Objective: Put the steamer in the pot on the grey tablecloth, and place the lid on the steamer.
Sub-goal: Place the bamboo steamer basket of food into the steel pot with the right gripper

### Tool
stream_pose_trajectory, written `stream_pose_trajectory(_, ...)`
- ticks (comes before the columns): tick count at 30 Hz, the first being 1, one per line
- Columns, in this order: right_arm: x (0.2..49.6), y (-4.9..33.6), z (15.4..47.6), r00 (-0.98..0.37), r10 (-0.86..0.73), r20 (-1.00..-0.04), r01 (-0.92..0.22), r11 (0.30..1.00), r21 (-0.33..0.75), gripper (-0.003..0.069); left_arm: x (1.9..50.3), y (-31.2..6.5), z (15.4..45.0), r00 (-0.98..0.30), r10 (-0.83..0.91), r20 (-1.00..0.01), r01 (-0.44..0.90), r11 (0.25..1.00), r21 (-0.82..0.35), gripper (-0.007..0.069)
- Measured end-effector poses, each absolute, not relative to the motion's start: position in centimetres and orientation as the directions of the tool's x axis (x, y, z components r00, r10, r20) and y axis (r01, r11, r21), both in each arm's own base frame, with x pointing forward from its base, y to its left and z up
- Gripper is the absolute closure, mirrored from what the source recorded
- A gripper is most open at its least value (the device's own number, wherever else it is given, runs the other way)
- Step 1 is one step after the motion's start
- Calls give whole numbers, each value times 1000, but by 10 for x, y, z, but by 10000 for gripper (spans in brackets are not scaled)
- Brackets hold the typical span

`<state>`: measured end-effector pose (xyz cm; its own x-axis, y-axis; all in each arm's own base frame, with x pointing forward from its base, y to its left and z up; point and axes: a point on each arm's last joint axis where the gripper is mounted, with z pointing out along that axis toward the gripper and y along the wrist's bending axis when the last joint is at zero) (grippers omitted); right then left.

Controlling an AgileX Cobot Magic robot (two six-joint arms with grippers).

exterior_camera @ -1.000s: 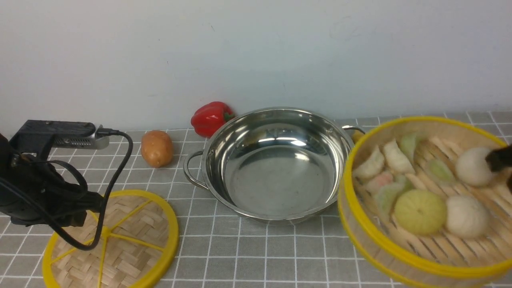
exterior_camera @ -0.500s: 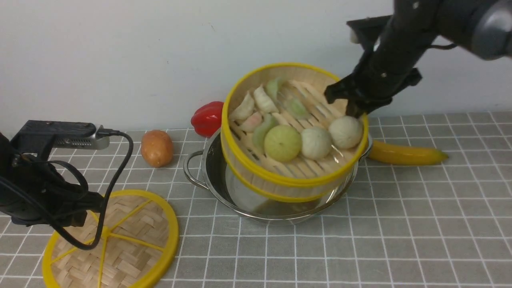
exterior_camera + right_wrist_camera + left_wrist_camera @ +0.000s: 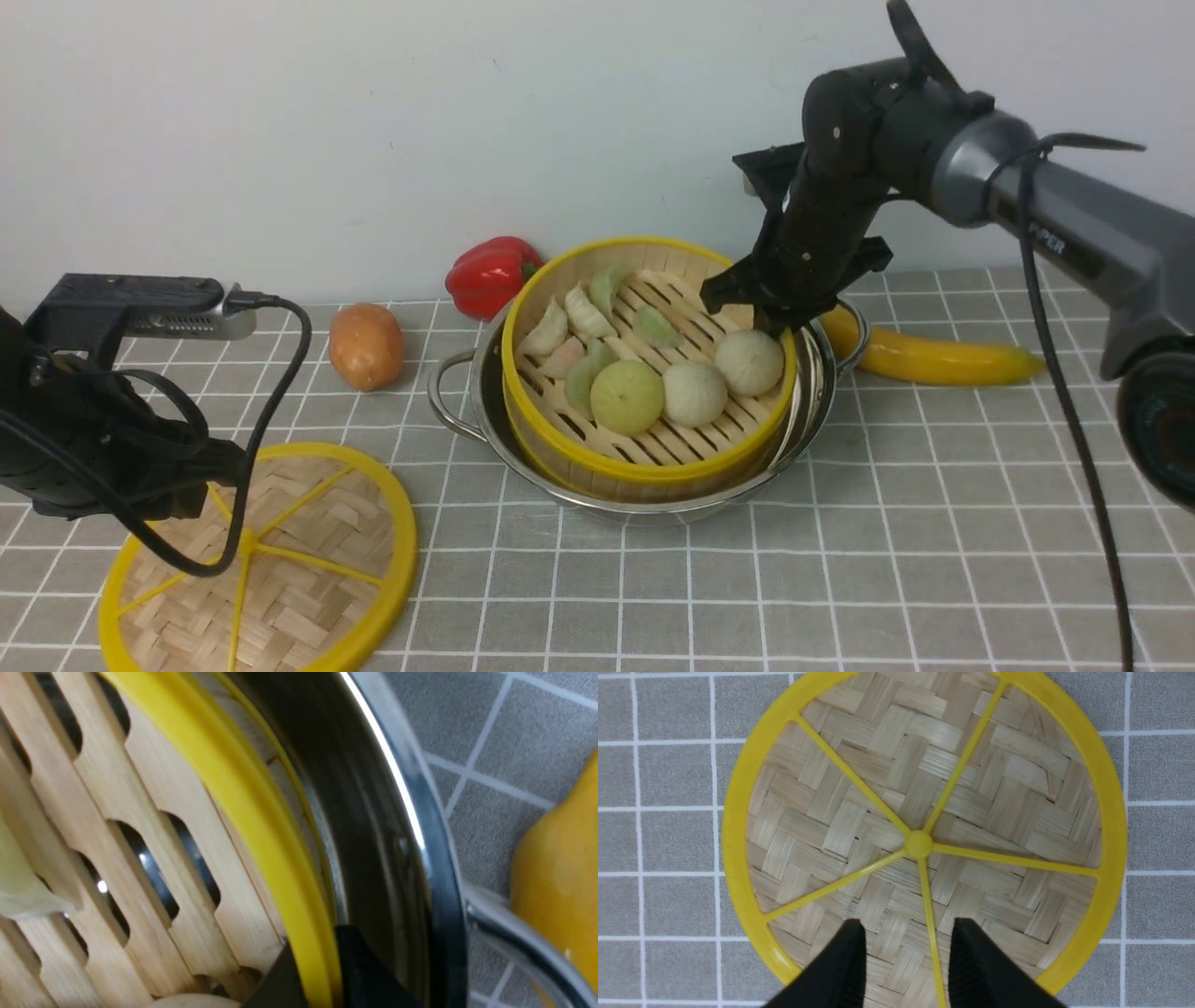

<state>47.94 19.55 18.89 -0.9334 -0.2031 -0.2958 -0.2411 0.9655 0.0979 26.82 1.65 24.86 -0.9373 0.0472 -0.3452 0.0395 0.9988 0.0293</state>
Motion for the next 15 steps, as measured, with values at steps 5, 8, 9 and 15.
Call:
stream_pose_trajectory(5, 483, 197, 179, -936, -204, -289, -240, 966, 95, 603, 268, 16, 248, -937, 46, -345, 39, 999, 28, 382)
stream_pose_trajectory(8, 483, 197, 179, -937, -199, -288, -236, 967, 99, 587, 269, 16, 247, -939, 46, -340, 39, 999, 27, 382)
stream_pose_trajectory(9, 483, 197, 179, -938, -194, -289, -232, 967, 106, 560, 270, 17, 245, -942, 46, -333, 39, 999, 27, 382)
stream_pose_trajectory(15, 484, 199, 181, -935, -188, -301, -232, 966, 118, 415, 276, 17, 236, -945, 44, -323, 38, 999, 23, 382)
